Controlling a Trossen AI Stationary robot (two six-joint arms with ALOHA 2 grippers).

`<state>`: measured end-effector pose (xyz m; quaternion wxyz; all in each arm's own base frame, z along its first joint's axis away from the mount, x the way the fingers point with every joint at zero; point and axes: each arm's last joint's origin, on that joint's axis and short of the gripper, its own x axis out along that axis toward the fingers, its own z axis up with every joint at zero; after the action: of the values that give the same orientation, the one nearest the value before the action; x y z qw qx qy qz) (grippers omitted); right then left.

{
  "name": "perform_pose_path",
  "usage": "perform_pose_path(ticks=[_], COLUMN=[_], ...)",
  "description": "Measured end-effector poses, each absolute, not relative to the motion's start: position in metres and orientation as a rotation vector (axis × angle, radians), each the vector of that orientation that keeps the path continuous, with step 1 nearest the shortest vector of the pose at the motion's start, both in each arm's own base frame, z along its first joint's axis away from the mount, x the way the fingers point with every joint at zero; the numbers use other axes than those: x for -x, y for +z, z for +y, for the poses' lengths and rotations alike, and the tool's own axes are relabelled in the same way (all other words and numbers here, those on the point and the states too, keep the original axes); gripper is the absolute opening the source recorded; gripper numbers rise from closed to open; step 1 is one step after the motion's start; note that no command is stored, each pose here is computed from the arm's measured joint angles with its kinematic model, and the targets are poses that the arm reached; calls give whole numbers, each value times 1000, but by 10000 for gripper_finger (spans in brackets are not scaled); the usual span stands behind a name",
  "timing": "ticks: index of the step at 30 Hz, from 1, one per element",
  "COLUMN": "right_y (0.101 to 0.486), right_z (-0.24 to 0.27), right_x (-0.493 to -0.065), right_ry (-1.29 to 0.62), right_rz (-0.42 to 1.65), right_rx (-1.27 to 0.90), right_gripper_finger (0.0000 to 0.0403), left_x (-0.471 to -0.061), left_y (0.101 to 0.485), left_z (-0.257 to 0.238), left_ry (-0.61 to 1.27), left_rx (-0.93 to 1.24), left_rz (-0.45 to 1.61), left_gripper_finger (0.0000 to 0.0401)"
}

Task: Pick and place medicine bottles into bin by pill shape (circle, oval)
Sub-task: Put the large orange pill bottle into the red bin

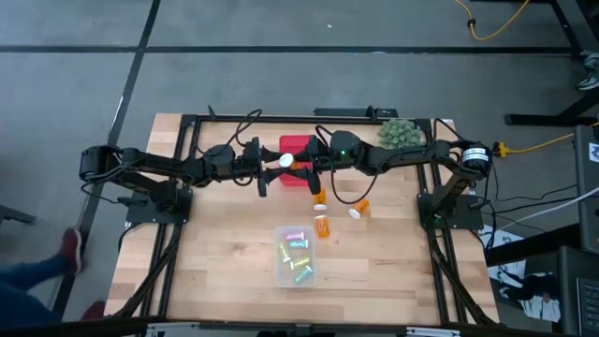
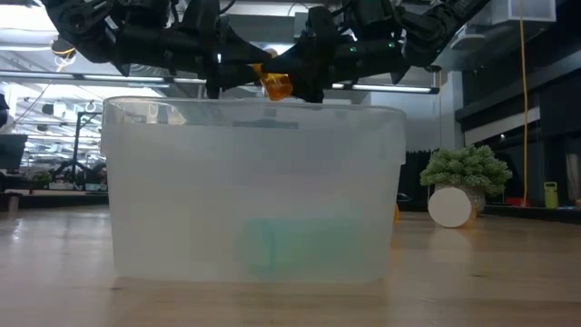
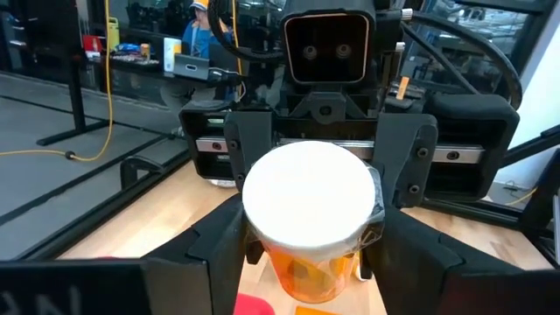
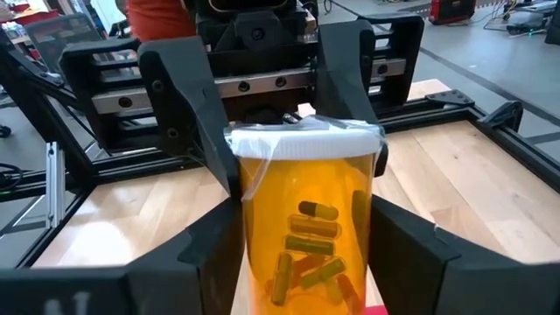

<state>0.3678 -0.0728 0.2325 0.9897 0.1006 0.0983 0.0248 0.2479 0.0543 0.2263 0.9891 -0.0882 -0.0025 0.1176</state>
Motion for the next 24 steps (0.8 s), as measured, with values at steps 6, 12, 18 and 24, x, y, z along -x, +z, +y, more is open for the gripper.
perform_pose_path(ticks=[6,12,18,24], right_y=[228,215,200,199], right_z=[-74,-75,-74,-71], right_x=[-367,-363,-355,-329], right_ry=[41,-53,-108,-341], right_rz=[245,378,543,762], right_rx=[-216,-233,-358,-472], right_gripper_finger=[215,215,215,215], left_x=[-248,-247,-247,-246], left_y=[227,228,226,219], left_z=[55,55,56,58], left_ry=[249,264,305,367], left_rx=[176,172,173,174], left_rz=[-10,-24,-6,61], left_gripper_finger=[195,195,195,195])
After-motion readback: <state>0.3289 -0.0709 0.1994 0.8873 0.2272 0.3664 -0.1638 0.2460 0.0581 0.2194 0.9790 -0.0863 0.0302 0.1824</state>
